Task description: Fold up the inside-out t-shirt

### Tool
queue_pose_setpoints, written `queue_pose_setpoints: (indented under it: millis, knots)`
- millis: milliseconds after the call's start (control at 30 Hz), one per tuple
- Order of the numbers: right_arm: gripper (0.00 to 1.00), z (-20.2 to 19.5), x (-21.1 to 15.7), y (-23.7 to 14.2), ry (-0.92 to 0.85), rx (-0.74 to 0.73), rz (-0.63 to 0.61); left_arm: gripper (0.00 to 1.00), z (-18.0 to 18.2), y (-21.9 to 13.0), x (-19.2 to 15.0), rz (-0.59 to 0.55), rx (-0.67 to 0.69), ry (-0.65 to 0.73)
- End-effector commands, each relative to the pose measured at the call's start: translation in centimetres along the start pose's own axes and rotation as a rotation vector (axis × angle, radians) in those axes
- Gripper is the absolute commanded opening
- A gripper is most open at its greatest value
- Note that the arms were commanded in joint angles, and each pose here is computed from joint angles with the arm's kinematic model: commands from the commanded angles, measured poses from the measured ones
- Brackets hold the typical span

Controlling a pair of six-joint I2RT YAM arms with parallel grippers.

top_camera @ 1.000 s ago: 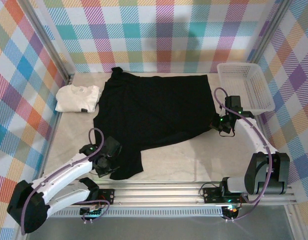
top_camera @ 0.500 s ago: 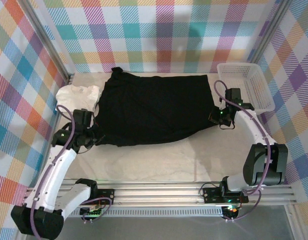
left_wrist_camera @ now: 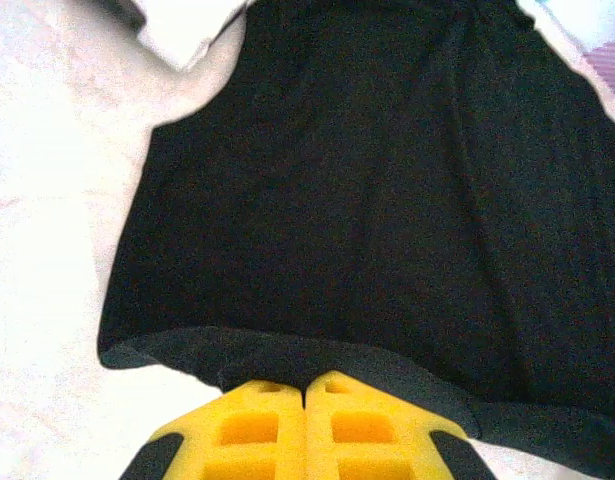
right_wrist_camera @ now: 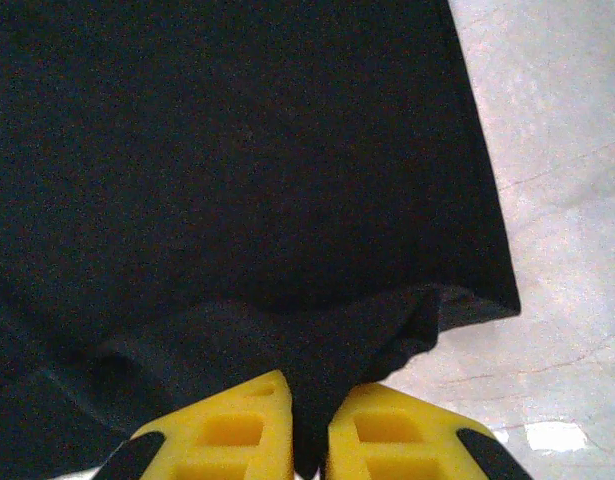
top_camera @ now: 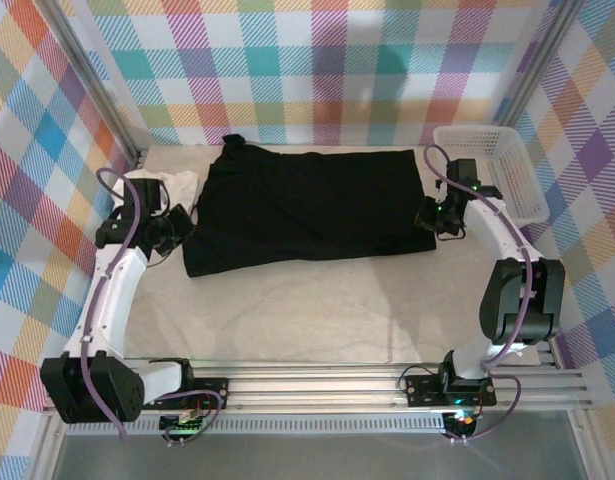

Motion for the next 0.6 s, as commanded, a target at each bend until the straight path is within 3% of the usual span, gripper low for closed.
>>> queue_pose_setpoints:
  millis: [0, 567]
  knots:
    - [0.13, -0.1, 0.8, 0.4, -0.017, -0.01, 0.012, 0.0, -1.4, 0.3, 1.8, -0.034, -0.052, 0.013]
    - [0.13, -0.7, 5.2, 4.2, -0.003, -0.06, 0.008, 0.0, -3.3, 7.3, 5.3, -0.002, -0.022, -0.007]
Point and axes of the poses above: each hand's point on the last joint's axis, 136 mm out from that joint toward the fingers, its own y axis out along the fingers, its own z axis along the line the jaws close on, x = y × z, the point moved 9 cm from there along -y, back along the fingers, and after that the axes turned 10 degrees about -y, right-handed, at the moved point
